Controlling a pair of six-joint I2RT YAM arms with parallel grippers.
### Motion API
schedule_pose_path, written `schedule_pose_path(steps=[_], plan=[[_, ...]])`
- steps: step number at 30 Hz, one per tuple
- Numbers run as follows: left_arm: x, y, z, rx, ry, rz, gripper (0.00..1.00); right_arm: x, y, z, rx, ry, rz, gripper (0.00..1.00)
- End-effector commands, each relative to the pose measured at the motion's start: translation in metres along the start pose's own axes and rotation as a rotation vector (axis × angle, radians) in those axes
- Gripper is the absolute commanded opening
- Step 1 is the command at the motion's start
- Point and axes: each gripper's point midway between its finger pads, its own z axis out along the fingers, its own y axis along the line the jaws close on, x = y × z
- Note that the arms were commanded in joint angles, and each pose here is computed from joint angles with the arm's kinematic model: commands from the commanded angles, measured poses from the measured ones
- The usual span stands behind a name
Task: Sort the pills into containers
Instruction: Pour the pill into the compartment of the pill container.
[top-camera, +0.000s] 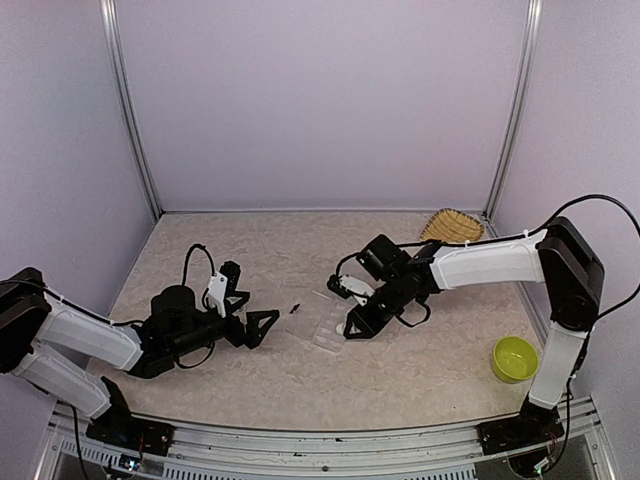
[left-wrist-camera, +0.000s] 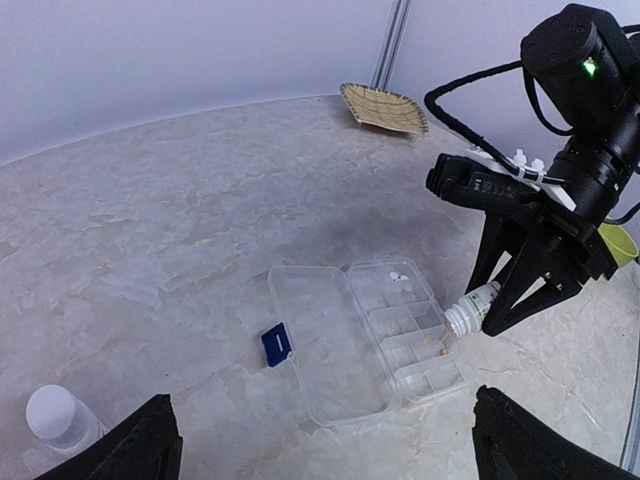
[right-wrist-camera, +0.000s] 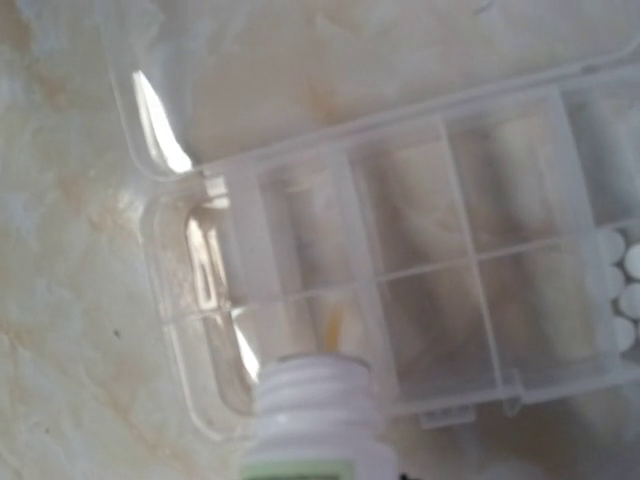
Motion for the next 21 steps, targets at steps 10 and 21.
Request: schedule_pose_path(steps=[10, 21], plan=[[-0.0052, 0.0002, 0.0002, 0.006, -0.021, -0.001, 0.99, 0.0032, 0.0037, 0.0021, -0.002, 0.043, -0.027, 0.13], [-0.0052, 0.0007, 0.0001, 0.003, -0.021, -0.001, 0.99, 0.0019, 0.0074, 0.0038, -0.024, 0.000, -0.024, 0.13]])
